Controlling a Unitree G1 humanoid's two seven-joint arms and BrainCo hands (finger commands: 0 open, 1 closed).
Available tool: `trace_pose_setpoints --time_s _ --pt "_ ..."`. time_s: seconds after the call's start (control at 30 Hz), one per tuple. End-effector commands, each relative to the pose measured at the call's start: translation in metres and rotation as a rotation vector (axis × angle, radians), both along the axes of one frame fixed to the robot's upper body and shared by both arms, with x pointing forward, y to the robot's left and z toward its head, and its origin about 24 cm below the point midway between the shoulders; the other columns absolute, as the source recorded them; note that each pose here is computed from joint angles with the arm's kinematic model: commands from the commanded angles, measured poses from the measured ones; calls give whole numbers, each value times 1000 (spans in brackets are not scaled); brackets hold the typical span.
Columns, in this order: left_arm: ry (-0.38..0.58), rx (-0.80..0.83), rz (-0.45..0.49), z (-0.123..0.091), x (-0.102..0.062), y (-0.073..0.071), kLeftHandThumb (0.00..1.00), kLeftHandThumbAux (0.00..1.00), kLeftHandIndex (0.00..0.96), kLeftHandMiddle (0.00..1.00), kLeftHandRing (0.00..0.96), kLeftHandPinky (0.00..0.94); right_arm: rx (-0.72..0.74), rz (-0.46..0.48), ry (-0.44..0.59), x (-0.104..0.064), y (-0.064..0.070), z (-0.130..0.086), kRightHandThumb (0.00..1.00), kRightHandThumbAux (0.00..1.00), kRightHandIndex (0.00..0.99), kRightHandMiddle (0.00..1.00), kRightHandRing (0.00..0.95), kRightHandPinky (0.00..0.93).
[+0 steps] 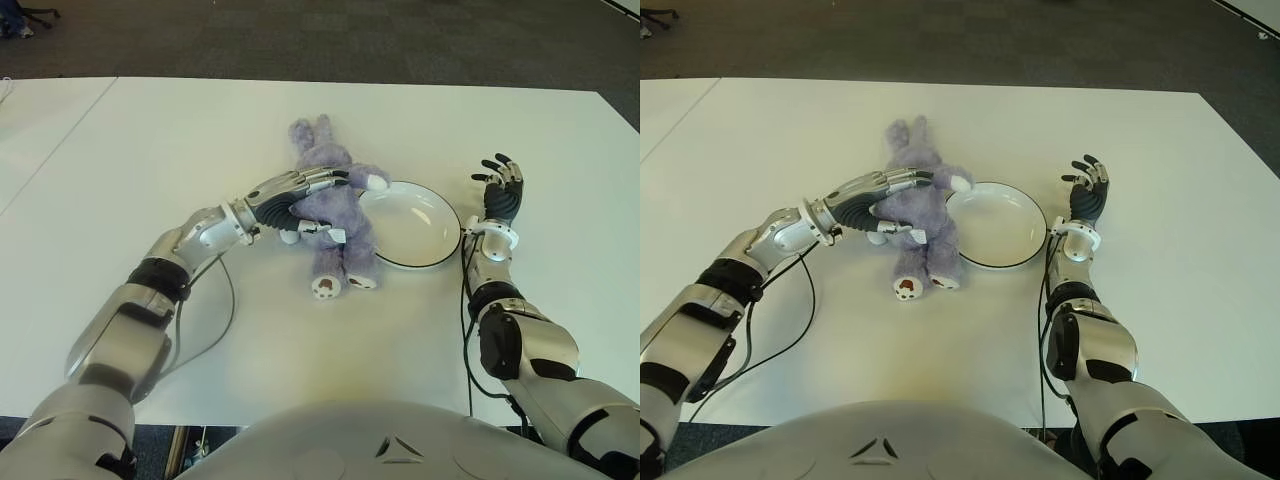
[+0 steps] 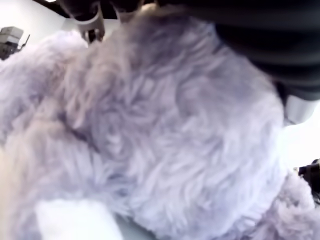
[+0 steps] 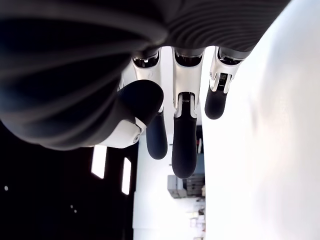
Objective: Put the doll into the plate.
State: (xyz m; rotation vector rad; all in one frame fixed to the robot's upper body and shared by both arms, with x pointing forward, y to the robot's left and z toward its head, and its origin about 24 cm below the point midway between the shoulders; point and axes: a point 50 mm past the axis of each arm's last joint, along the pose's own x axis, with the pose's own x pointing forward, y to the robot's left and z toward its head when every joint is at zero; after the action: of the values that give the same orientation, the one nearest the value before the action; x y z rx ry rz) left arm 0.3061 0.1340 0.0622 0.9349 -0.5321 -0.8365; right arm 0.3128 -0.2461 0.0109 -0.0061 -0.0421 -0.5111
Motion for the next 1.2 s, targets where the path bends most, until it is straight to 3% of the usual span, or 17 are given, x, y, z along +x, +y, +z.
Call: trace_pose_setpoints --time_s 0.03,0.17,0.3,0.33,0.37,0.4,0.43,0.57,0.83,1.1,1.2 --pt "254 115 11 -51 -11 -10 283 394 0 0 22 198 196 7 410 -81 37 -101 1000 660 201 276 460 121" --pt "262 106 42 -57 -13 -9 267 402 0 0 26 168 203 10 418 -82 35 -102 1000 660 193 273 460 137" --pt "260 101 77 -61 -12 -8 298 426 103 23 117 277 206 11 422 -83 34 -103 1000 660 192 265 461 177" --pt "259 101 88 -62 -12 -7 333 425 179 133 246 384 206 11 421 -83 34 -103 1000 660 191 262 461 159" --pt "263 125 122 -66 -9 -6 342 425 198 160 279 412 203 6 421 -83 34 -103 1000 660 191 261 461 155" --pt "264 150 151 -69 -6 -5 391 420 354 365 420 496 199 0 421 -84 34 -103 1000 660 189 256 461 134" --pt "262 167 169 -70 -5 -4 437 423 499 588 604 641 197 -4 421 -84 33 -103 1000 660 186 255 461 121" --pt "243 195 222 -76 -5 0 486 478 609 733 741 765 192 -8 422 -84 34 -103 1000 660 183 250 461 112" --pt "88 239 297 -80 -7 9 702 664 749 846 840 854 204 -4 423 -84 34 -103 1000 660 185 252 461 120" --pt "-29 260 343 -75 -2 14 696 708 858 941 904 902 225 3 419 -83 36 -103 1000 660 182 267 460 208" --pt "-47 255 358 -75 -2 15 682 715 879 958 911 902 233 4 415 -83 36 -103 1000 661 184 268 460 193"
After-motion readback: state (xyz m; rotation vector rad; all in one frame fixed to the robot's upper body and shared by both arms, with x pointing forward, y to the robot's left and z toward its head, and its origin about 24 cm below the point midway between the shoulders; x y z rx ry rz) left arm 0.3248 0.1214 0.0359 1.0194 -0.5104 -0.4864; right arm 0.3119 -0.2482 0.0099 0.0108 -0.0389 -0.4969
